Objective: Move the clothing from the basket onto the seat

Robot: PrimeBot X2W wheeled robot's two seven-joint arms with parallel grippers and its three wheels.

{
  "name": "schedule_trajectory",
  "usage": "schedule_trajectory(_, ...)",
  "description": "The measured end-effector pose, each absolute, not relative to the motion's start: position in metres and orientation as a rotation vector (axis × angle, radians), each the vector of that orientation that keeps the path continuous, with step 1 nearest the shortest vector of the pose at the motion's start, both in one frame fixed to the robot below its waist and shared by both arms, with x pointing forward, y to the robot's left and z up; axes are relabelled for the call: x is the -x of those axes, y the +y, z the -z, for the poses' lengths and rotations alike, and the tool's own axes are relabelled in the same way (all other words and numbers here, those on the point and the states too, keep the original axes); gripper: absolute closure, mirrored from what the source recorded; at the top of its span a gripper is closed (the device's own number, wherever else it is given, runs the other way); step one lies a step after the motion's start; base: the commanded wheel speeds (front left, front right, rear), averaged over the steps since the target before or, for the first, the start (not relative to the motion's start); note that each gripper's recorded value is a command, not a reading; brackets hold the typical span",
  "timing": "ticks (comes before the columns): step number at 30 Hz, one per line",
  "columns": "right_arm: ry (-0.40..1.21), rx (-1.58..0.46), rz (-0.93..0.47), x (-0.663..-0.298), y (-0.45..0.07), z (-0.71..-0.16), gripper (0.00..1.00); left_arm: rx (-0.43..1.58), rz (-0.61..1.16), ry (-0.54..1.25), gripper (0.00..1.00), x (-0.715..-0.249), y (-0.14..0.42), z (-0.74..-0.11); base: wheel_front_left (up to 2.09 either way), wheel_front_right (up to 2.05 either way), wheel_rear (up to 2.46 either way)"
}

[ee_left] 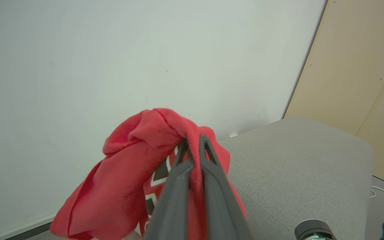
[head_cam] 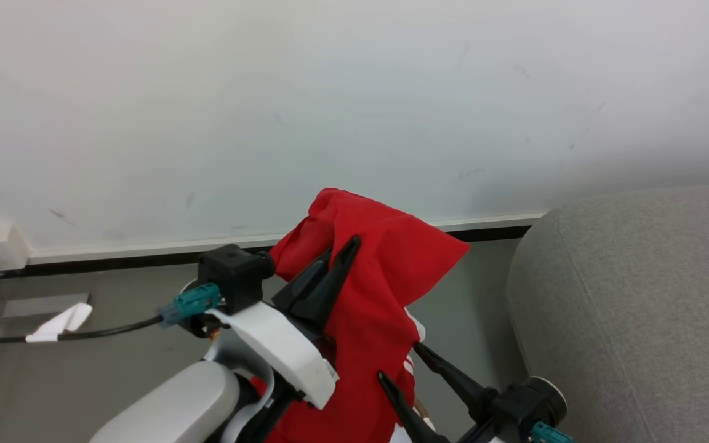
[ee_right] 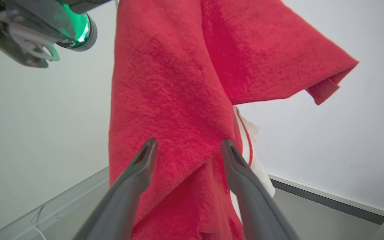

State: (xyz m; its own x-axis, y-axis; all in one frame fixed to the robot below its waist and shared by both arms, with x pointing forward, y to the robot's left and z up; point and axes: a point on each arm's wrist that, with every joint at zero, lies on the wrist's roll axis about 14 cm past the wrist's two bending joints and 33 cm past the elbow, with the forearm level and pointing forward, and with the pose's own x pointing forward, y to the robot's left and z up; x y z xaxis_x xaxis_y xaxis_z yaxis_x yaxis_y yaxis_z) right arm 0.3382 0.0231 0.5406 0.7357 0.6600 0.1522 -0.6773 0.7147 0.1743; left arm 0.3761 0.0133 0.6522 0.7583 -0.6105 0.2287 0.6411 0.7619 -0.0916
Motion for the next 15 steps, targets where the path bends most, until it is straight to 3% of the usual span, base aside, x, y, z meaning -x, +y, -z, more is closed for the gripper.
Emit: schedule_trajectory(15, -0.017, -0.258, -0.757, -0.328, 0.032, -0.525, 0.00, 0.154, 0.697, -0.199, 1.00, -0.369, 0.012, -0.657, 0.00, 0.00, 0.00)
